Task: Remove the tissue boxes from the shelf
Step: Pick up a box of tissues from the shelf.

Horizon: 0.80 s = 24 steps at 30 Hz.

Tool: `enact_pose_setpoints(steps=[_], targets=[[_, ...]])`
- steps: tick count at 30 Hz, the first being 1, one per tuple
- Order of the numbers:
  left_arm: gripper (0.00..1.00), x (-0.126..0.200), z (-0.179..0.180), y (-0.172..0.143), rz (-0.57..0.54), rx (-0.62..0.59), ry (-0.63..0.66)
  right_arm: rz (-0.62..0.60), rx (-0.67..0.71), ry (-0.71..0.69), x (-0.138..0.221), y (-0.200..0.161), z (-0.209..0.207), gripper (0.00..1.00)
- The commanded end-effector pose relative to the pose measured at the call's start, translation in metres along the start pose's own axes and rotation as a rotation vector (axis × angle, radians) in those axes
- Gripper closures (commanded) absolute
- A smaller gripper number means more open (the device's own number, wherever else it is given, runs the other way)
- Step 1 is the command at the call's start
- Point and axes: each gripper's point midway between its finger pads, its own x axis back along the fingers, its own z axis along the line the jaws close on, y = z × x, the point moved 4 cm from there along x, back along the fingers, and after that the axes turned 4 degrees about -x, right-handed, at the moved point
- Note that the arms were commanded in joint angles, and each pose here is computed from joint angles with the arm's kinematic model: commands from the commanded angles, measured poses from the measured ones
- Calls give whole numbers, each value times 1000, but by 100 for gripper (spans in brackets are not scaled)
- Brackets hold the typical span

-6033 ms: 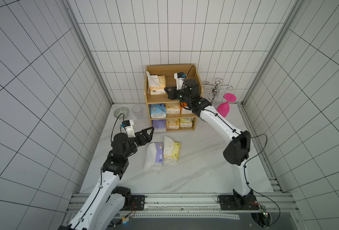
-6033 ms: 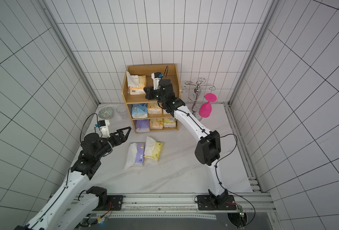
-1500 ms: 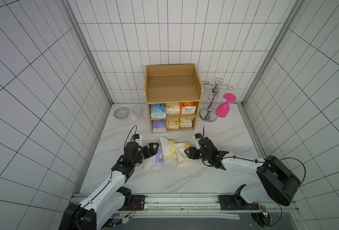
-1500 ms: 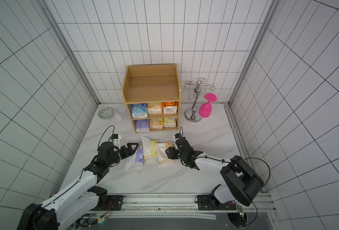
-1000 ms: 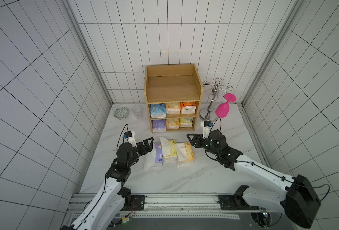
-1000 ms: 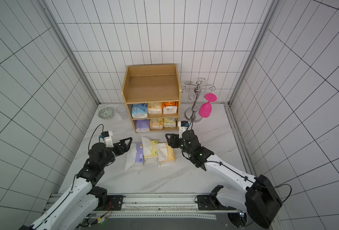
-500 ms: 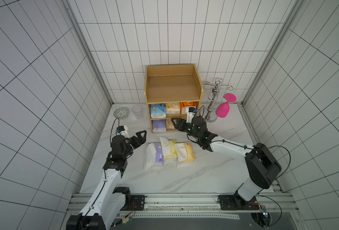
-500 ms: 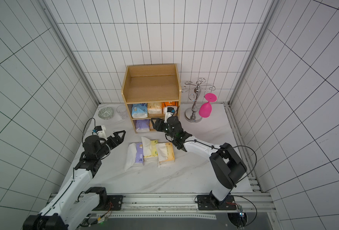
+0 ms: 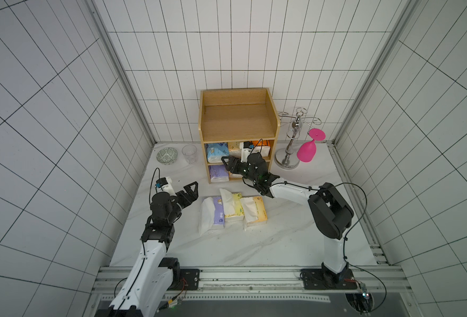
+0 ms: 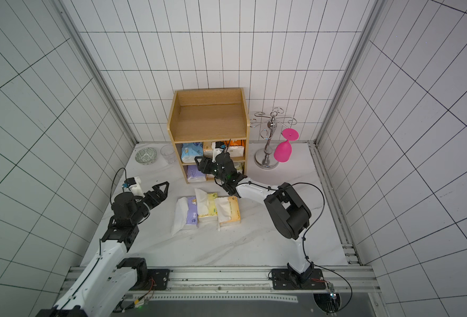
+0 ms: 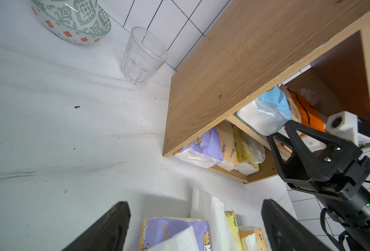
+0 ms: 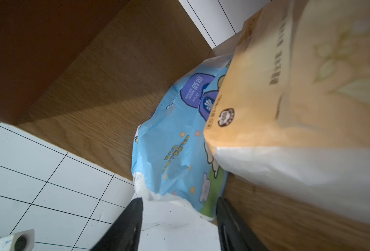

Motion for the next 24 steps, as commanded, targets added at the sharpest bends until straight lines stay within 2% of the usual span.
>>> enact_pose_setpoints(steps=[1, 4, 8, 12, 16, 24], targets=[[2, 3, 5, 0, -14, -6, 28, -21, 22, 0, -12, 5, 1, 41], [2, 2, 3, -1, -4, -5, 20, -19, 22, -7, -16, 2, -2, 45], [2, 1, 1, -2, 11, -7, 7, -23, 33, -28, -15, 1, -4, 59], [2, 1, -1, -2, 21, -17, -4, -18, 61, -33, -7, 1, 3, 82], [2, -1, -2, -4, 29, -13, -24, -8, 100, -47, 6, 1, 10, 100], [2, -8, -9, -7, 63, -4, -82, 71, 142, -84, 34, -16, 3, 100]])
